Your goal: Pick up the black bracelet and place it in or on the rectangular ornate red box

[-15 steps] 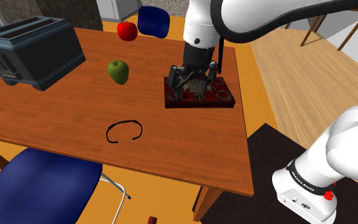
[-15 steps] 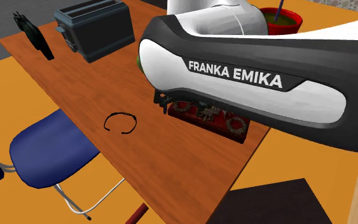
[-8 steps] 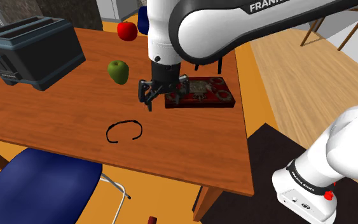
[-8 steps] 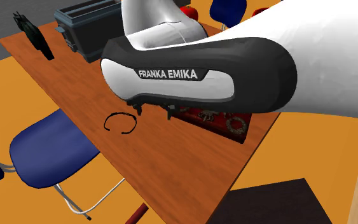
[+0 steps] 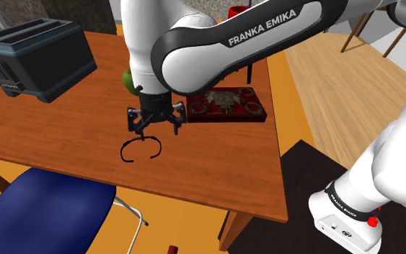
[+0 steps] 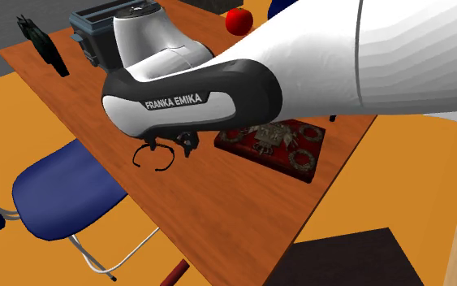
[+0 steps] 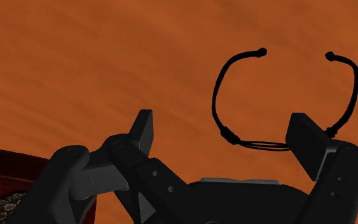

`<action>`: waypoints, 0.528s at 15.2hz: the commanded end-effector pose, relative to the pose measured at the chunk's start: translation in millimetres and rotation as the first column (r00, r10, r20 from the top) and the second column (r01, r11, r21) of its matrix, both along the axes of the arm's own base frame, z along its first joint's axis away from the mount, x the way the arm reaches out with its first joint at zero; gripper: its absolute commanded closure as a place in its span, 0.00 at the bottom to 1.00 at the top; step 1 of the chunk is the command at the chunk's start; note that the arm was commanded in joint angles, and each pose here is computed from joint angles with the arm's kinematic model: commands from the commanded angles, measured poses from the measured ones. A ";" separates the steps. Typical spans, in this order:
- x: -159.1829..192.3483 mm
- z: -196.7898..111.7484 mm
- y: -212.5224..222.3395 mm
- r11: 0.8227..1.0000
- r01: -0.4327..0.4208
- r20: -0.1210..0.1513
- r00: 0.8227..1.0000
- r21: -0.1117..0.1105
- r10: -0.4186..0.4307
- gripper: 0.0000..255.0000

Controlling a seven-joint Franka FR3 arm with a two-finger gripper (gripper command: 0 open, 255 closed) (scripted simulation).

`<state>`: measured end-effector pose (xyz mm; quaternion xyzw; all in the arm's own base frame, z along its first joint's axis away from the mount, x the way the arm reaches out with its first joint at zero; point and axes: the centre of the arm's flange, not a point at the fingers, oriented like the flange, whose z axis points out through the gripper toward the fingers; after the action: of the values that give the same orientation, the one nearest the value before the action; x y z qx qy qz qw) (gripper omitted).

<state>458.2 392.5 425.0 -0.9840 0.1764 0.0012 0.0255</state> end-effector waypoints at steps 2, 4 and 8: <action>1.6 -16.0 2.0 1.000 0.002 0.000 1.000 0.000 -0.002 0.00; 1.7 -26.6 2.5 1.000 0.002 0.000 1.000 0.000 -0.002 0.00; 1.8 -34.9 2.9 1.000 0.002 0.000 1.000 0.000 -0.002 0.00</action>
<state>459.8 395.6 391.0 -0.9838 0.1775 0.0012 0.0255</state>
